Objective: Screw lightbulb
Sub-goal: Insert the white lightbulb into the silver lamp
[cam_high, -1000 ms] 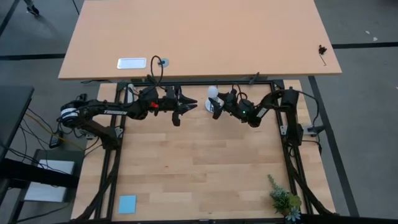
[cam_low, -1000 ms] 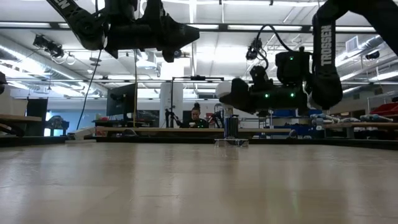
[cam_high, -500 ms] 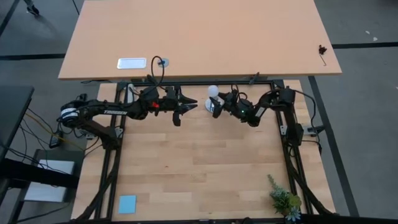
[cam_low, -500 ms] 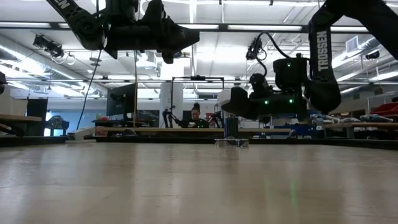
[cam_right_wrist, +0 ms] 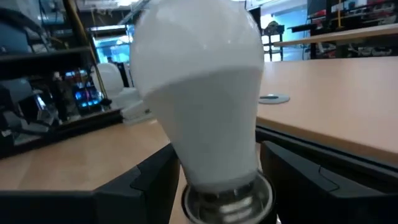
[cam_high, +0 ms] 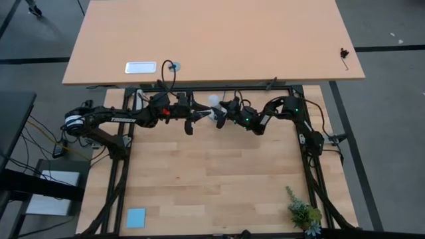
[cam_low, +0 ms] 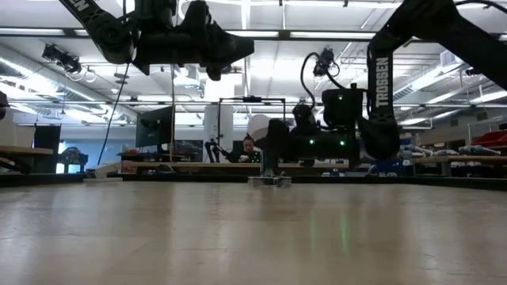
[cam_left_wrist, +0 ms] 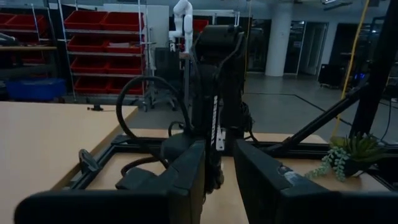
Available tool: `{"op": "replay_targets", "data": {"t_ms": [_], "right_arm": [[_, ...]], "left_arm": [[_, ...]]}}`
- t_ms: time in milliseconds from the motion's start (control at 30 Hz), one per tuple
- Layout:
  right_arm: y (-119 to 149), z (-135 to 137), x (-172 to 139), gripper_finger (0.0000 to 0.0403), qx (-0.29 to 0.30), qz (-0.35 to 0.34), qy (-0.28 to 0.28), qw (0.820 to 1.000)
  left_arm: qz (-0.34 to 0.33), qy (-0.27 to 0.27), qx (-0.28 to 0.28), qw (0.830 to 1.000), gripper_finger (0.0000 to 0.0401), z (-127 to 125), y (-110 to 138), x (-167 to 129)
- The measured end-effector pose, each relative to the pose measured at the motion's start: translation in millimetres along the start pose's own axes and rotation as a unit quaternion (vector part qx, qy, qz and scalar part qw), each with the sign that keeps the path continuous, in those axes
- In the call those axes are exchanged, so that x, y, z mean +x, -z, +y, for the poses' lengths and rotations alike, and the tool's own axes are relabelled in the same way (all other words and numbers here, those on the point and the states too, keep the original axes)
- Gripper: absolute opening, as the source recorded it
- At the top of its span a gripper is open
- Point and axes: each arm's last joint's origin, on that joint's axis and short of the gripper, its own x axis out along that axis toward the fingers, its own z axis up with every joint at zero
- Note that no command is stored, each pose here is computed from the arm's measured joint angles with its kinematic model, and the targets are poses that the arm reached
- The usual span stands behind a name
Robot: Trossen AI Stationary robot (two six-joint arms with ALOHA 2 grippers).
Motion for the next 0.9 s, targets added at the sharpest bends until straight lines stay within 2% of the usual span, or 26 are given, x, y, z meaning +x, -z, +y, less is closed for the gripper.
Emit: {"op": "replay_targets", "data": {"t_ms": [300,900], "right_arm": [[-3.2,-0.6,-10.7,0.0228,-0.012,0.009,0.002,1.000],[-2.6,1.7,-12.8,0.0232,-0.036,0.011,0.002,0.999]], "left_arm": [[0.016,-0.004,-0.004,1.000,0.0094,-0.7,8.6,-3.6],[0.015,-0.005,-0.004,1.000,0.0094,-0.6,8.5,-3.6]]}}
